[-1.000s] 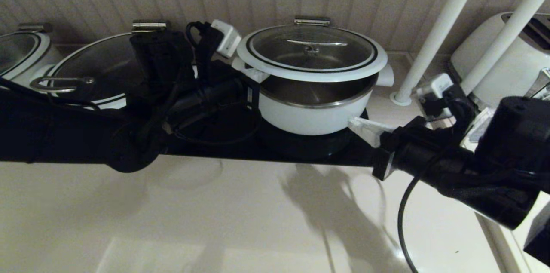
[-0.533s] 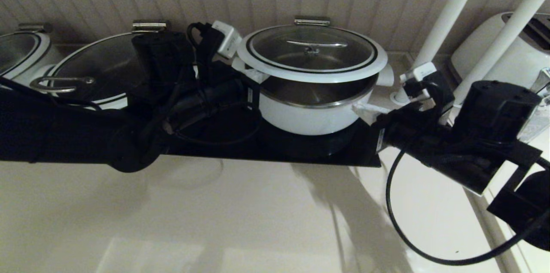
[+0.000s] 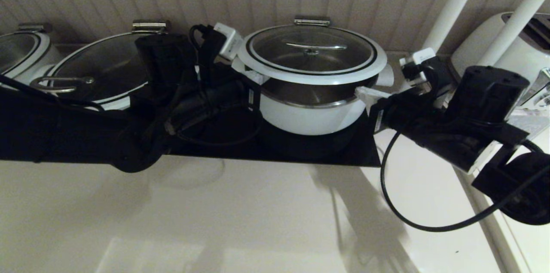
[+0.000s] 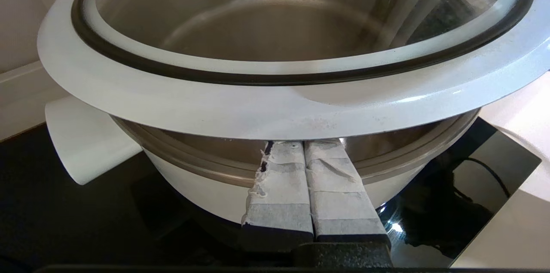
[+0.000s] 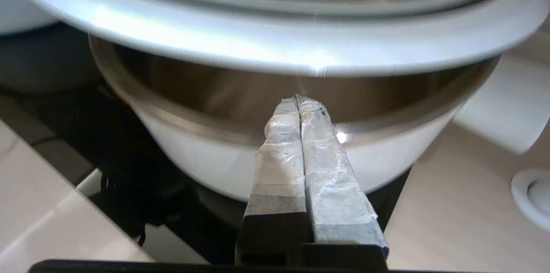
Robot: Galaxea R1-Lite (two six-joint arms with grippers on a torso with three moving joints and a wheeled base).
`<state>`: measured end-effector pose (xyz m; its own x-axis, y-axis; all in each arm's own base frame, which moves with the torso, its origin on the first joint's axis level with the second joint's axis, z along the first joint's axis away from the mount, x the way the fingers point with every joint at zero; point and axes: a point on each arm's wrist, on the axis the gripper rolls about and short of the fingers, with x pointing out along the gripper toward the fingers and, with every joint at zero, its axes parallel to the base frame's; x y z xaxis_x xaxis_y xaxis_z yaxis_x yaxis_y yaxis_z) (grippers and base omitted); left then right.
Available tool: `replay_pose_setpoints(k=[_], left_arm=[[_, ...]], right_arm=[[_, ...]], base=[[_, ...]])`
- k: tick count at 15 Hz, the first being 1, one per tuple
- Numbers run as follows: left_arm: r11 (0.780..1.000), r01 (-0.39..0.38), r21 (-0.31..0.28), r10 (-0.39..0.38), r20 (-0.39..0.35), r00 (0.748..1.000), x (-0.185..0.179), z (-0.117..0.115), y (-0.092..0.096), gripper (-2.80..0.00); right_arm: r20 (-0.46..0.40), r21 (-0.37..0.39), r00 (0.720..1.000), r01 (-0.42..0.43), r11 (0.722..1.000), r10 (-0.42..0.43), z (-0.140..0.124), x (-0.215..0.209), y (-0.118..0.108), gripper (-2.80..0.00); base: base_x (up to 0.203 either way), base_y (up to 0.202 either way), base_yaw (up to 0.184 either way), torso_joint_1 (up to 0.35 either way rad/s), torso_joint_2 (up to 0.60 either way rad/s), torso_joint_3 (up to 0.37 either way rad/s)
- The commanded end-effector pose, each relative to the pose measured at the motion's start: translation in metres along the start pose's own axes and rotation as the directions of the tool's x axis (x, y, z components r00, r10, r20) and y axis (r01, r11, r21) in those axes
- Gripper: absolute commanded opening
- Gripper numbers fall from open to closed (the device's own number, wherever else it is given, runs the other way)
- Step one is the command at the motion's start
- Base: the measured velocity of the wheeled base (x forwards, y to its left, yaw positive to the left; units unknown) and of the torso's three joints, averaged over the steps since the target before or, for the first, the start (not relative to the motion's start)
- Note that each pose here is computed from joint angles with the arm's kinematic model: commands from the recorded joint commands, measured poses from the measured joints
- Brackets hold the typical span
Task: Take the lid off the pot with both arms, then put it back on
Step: Open the pot lid completely
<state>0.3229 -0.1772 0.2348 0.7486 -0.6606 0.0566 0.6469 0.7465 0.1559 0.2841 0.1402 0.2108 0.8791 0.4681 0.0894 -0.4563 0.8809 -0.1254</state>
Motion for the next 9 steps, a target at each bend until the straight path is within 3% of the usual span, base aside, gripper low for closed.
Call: replay_pose_setpoints(k=[1,9], left_arm=[[1.000,0.002,0.001,-0.002,-0.001,1.000,0.001,-0.002,0.000,-2.80],[1.000,-0.001,0.001,0.001,0.005,1.000,0.001,0.000,0.001,-2.80]], right_arm=[[0.024,-0.001,1.000,0.003,1.000,-0.003,0.004,0.006,-0.001,-2.80],[0.081,-0.003,0.997,0.012,1.000,-0.011,0.012,0.017,-0.003,-2.80]], base=[[0.000,0.000,0.000,0.000,0.00,0.000],[0.000,0.000,0.000,0.000,0.00,0.000]])
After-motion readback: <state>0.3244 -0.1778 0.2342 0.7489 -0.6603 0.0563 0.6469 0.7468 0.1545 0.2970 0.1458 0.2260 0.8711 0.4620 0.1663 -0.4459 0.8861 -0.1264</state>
